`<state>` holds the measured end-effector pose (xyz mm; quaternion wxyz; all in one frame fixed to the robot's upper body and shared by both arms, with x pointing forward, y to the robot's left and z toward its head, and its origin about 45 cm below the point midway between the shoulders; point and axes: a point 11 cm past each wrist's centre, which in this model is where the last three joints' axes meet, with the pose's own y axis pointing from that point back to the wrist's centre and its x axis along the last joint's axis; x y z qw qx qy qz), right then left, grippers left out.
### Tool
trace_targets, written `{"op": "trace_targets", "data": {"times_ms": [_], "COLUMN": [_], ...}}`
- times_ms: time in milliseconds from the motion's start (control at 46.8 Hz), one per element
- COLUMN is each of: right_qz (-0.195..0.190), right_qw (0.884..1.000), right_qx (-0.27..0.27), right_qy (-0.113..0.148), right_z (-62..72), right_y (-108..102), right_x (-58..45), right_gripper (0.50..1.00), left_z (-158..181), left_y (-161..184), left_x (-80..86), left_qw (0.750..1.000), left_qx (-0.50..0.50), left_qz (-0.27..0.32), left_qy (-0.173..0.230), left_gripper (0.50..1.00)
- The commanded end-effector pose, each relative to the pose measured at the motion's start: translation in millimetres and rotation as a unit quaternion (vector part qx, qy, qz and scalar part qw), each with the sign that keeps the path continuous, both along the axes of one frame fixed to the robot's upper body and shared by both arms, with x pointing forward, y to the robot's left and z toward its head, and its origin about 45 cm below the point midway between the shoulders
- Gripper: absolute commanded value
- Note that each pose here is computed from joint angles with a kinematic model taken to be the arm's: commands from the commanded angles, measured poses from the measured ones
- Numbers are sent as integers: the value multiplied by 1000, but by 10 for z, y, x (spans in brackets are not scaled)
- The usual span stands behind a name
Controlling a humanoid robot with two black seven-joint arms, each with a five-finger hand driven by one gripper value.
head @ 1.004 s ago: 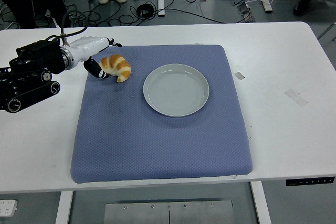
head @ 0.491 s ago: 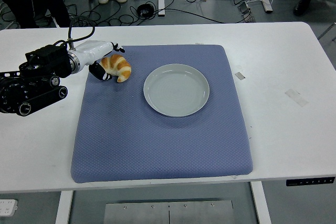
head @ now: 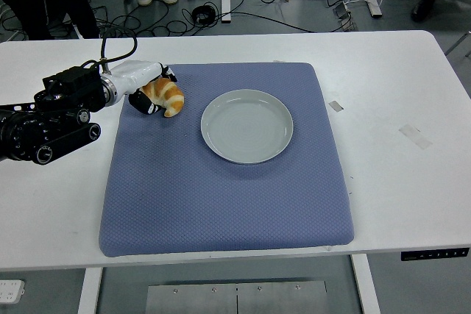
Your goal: Place the bread on the plate
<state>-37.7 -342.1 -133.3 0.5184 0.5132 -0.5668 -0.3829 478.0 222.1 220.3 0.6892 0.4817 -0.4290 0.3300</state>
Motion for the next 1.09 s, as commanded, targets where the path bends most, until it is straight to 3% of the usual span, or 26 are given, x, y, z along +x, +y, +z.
{"op": "trace_targets", "data": {"times_ms": [0,128,214,577,1068], "right_qz": [1,0,0,0,0], "right_qw": [1000,1000,1000,1000,1000], "right_qx": [0,0,0,0,0], "right_qy": [0,0,0,0,0], "right_z": [0,0,0,0,0], "right_y": [0,1,-1,1,-1], "right_x": [-1,-1,-1,-1,-1], "right_gripper": [1000,1000,1000,1000,1000], "left_z": [0,60,119,397,544], "left_y": [10,26,37,-100,-1087], "left_x": [4,36,63,135,-209], "left_qw": [1000,1000,1000,999,990], "left_qx": [-3,-10,-12,-31,-68], "left_qz": [1,6,9,-3,-122], "left_qy": [1,-1,-4,-22,-18], "left_gripper": [681,601,578,587,599]}}
